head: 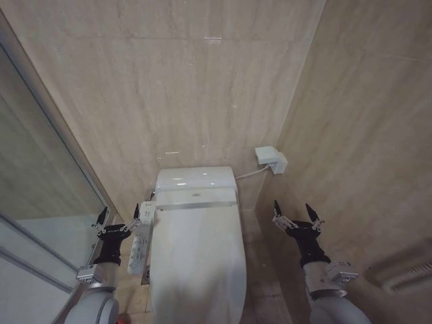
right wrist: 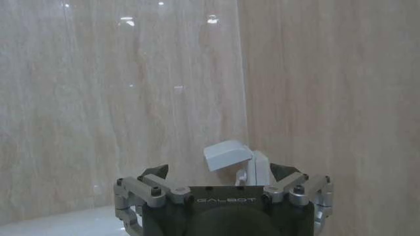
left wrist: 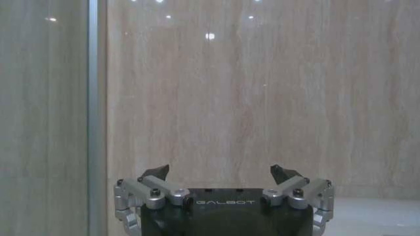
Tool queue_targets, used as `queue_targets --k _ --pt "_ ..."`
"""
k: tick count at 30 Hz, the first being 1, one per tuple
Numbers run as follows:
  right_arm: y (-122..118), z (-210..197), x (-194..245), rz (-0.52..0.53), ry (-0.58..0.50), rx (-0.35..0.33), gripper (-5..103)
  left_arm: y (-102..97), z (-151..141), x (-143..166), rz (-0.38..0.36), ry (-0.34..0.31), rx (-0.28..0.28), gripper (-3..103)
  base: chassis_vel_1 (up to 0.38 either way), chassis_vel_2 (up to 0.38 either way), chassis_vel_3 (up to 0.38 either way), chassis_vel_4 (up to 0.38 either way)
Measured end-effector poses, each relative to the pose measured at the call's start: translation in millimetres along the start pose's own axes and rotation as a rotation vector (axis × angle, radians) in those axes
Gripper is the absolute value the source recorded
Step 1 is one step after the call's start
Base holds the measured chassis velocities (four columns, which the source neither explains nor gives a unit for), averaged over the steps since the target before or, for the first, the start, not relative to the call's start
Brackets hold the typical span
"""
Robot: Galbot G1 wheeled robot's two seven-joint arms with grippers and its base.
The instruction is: Open the toilet lid, clean the toilet bowl with a toilet brush, close the toilet lid, and flush.
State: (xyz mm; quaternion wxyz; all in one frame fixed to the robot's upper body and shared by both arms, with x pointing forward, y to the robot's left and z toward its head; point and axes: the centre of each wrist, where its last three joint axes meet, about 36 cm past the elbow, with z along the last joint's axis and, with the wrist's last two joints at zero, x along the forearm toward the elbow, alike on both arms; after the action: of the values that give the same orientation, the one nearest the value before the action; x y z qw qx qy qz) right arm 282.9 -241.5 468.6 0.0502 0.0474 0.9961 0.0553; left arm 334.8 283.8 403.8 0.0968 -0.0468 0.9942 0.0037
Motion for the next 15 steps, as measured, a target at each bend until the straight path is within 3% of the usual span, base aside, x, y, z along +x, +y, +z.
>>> queue_targets --k 15 --pt "0.0 0.1 0.1 0.000 0.000 0.000 100 0.1 5.8 -5.0 0.004 -0.006 -0.006 100 -0.001 0.012 0.003 -0.005"
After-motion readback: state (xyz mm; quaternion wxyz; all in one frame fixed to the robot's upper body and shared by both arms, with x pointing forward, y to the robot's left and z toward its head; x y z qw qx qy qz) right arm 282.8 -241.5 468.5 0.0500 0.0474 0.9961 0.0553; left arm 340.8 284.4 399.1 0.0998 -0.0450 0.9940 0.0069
